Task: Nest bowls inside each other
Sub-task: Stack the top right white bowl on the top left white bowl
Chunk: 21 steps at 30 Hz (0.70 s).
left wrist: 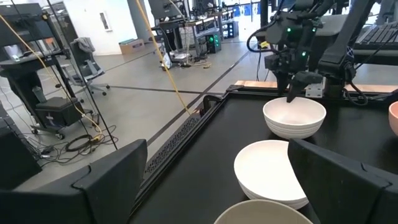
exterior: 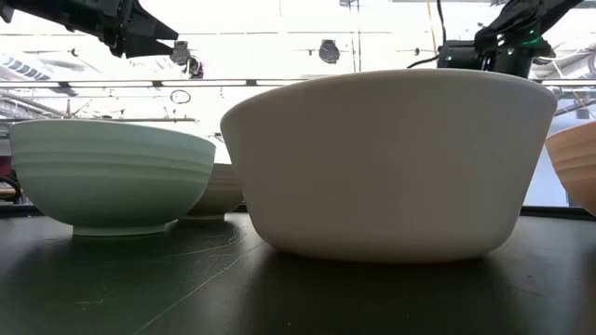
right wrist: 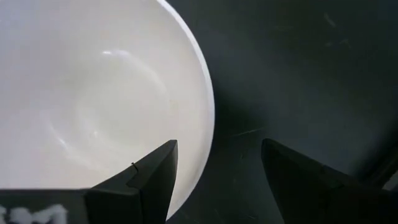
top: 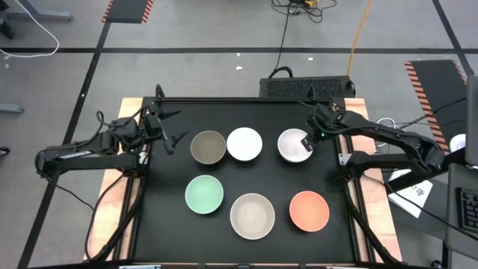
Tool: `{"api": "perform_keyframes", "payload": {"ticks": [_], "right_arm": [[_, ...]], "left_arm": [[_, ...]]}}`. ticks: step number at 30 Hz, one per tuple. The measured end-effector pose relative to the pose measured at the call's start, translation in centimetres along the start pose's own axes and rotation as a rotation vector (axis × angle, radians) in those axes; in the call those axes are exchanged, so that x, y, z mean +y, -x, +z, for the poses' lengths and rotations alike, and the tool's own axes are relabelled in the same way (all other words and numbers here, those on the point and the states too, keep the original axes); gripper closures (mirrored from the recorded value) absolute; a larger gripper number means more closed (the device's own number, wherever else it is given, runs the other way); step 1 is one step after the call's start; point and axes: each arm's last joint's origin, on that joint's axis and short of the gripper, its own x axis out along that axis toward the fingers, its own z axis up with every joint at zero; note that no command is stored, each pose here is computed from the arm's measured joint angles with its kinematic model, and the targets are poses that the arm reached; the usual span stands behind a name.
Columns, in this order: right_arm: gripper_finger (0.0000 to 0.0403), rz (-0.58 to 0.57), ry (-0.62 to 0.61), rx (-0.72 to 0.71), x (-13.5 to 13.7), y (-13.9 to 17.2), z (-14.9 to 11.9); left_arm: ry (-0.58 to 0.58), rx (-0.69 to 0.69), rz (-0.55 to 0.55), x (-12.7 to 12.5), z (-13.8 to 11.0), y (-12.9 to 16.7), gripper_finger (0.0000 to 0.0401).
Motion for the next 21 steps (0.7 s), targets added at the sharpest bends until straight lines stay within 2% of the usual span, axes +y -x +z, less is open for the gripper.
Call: {"api": "perform_keyframes", "payload": {"ticks": [5,12,16,21], "right_arm": [[0.0179,0.006,0.010,0.003,0.2,-0.6,0.4],[0.0189,0.076,0.032,0.012,0.6,-1.4,1.0],[0.0214,0.076,0.034,0.014,0.6,-1.7,1.2],[0.0277,0.078,0.038,0.003,0.6,-1.7,1.3]], "left_arm": [[0.000,0.000,0.000,0.0,0.0,0.0,0.0009],[0.000,0.000,-0.001,0.0,0.0,0.0,0.0009],[-0.002,0.007,-0.002,0.0,-0.1,0.0,0.0009],[-0.002,0.011,-0.002,0.0,-0.1,0.0,0.0009]]}}
